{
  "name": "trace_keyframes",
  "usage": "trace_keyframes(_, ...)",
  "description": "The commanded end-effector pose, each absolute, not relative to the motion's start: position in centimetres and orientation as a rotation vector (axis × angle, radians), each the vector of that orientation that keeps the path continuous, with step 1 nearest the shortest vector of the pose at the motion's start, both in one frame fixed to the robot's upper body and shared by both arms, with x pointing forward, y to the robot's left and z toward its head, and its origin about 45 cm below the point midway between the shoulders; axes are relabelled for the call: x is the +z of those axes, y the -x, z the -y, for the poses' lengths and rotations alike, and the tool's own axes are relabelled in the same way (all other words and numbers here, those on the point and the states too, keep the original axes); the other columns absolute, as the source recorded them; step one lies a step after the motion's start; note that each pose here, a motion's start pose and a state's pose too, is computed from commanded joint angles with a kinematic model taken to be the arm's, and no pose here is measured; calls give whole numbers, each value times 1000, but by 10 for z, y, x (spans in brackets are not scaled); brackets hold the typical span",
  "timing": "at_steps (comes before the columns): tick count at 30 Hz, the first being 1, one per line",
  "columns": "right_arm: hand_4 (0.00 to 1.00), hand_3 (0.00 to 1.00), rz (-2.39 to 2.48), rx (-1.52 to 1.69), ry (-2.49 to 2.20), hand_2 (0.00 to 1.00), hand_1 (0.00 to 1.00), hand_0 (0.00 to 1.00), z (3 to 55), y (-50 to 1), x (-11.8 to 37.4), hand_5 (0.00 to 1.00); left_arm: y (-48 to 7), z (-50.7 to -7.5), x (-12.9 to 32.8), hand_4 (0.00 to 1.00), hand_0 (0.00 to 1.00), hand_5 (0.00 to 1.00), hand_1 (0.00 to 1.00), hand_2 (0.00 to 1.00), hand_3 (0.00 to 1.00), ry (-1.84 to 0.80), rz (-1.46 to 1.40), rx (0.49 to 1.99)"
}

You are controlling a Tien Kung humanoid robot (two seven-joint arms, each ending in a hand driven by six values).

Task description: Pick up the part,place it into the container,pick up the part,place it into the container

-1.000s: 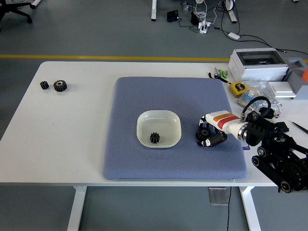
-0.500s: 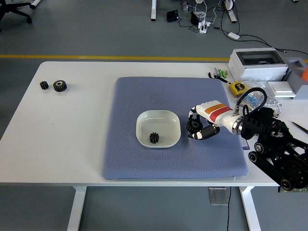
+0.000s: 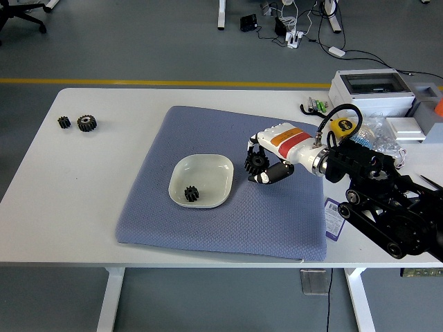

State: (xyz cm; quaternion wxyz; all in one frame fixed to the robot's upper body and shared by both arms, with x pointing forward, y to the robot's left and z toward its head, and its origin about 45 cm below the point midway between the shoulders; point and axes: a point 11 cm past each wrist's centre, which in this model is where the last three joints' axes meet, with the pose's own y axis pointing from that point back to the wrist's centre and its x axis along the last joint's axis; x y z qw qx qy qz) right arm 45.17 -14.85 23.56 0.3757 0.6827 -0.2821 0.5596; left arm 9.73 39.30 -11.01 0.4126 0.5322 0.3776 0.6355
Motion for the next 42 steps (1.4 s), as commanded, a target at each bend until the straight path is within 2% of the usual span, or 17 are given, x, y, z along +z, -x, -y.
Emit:
trace_keyframes(6, 791, 469, 708, 1360, -1681, 294, 154, 2, 179, -459, 226, 182, -97, -393, -110, 623, 690, 546, 678, 679, 573, -1335, -956, 1607)
trace_keyframes(42, 786, 479, 638, 1129, -1644, 336, 186, 7, 252, -446, 205, 242, -87, -395, -112, 621, 690, 545, 680, 678, 570, -1369, -954, 1583)
